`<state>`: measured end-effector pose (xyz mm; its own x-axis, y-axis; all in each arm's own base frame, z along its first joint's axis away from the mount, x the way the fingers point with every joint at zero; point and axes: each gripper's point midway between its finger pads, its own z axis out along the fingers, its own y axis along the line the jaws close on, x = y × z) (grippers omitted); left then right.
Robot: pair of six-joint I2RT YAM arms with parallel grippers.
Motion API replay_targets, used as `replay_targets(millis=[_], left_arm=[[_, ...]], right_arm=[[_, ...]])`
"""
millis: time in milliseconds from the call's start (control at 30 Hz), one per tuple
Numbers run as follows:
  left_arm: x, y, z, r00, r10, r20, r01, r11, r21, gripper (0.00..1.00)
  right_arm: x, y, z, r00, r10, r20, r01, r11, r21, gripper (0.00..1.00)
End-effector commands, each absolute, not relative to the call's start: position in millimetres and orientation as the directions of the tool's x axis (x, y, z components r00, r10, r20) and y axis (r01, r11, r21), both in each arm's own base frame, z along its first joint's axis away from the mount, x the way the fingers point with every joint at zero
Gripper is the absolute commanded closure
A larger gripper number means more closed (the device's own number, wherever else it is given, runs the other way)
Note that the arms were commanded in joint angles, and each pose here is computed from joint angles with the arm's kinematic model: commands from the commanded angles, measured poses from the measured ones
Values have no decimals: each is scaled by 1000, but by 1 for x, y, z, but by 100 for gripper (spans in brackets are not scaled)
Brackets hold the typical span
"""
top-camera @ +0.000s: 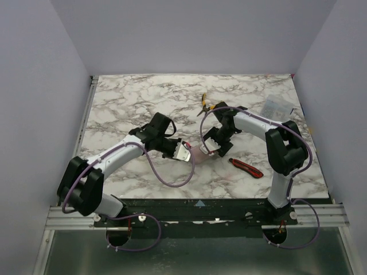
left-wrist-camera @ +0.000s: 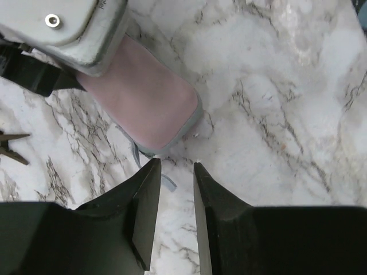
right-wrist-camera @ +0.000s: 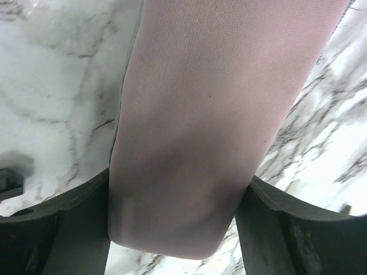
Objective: Open the umbrella
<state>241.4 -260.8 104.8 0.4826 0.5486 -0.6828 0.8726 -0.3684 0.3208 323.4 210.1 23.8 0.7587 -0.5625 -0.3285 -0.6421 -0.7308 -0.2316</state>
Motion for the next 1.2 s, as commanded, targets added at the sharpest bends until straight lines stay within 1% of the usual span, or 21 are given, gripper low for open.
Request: replay_targets(millis=[0, 100, 167, 233, 300, 400, 500, 600, 700, 867, 1033, 1167], left_arm=[[217, -278, 133, 323, 449, -833, 947, -160, 280, 69], [205, -291, 140, 275, 383, -882, 961, -76, 266, 69], [197, -302, 143, 219, 354, -910, 975, -37, 220, 69], [191, -311, 139, 147, 345, -927, 988, -3, 156, 69], [188, -316, 128, 123, 330, -936, 989, 39, 144, 69], [184, -316, 98, 130, 361, -923, 986, 49, 157, 69], [187, -313, 80, 118, 386, -915, 984, 77, 159, 70], [186, -308, 69, 170, 409, -897, 977, 47, 207, 70], [192, -309, 57, 183, 427, -885, 973, 51, 226, 71], [214, -318, 54, 140, 432, -891, 969, 127, 213, 71], [232, -316, 52, 154, 440, -885, 958, 154, 243, 71], [246, -316, 56, 169, 436, -884, 949, 169, 265, 68]], right_arm=[[270, 142, -16, 692, -636, -342, -648, -756, 93, 57], [265, 136, -15, 698, -632, -338, -640, -761, 101, 57], [261, 131, -16, 703, -628, -334, -632, -767, 111, 57], [256, 128, -17, 710, -619, -338, -623, -775, 111, 57], [253, 126, -18, 725, -602, -334, -610, -786, 94, 57], [250, 127, -18, 742, -579, -338, -596, -801, 62, 57], [251, 131, -17, 759, -556, -338, -583, -812, 28, 57], [252, 132, -18, 770, -543, -334, -573, -820, 12, 57], [251, 134, -18, 789, -515, -334, -550, -835, -11, 57], [249, 137, -16, 796, -499, -343, -536, -844, -17, 56], [250, 140, -14, 804, -482, -348, -523, -852, -29, 56], [250, 143, -11, 809, -468, -355, -515, -856, -43, 56]])
